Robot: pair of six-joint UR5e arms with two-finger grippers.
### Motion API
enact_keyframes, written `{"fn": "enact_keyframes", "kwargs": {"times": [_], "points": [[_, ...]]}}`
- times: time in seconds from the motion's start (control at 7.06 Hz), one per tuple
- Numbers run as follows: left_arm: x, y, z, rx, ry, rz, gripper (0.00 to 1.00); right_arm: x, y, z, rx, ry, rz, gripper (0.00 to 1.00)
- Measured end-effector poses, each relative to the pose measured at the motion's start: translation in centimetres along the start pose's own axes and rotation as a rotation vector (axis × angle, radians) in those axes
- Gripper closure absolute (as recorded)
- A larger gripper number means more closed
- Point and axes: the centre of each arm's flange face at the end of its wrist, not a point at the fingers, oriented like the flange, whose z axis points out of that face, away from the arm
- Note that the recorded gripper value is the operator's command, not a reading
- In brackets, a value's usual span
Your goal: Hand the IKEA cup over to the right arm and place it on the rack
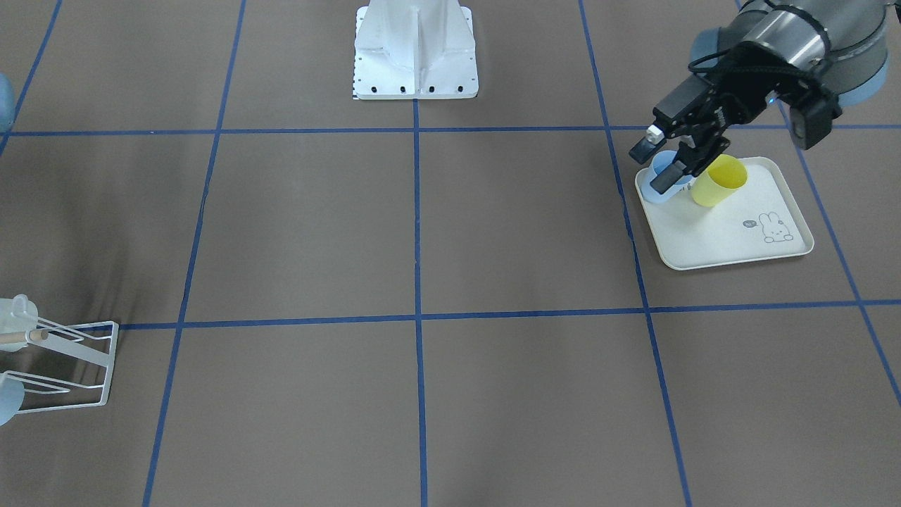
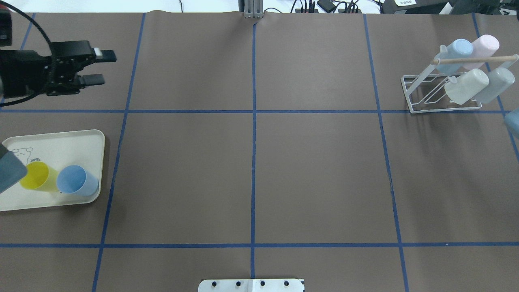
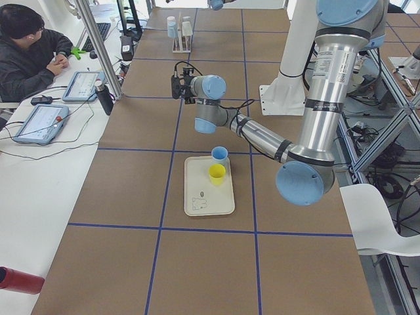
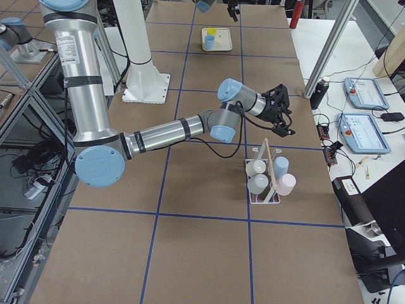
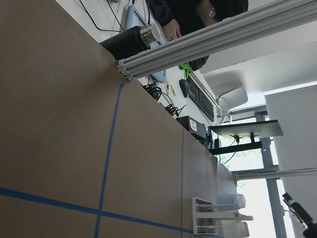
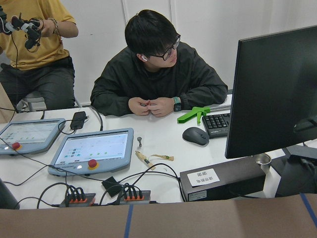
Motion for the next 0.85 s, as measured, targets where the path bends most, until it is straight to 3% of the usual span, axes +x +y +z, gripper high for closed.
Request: {"fn": "enact_keyframes", "kwargs": {"times": [0.28,0.57,0.85], "points": [[-6.5,1.9,-5.7,-0.04,-0.177,0.172,0.0,-2.5,0.2,-1.4,-0.105,-0.094,0.1,0.0],[-12.0,4.1,-9.9,-0.125,-0.314,0.294,0.0,-4.7,0.6,-2.6,-0.196,-0.178,0.2,0.0],[-15.9,5.3,-11.8,-0.217,-0.436,0.37,0.01,-5.8,1.1,-3.2,-0.249,-0.215,0.23,0.0]]}}
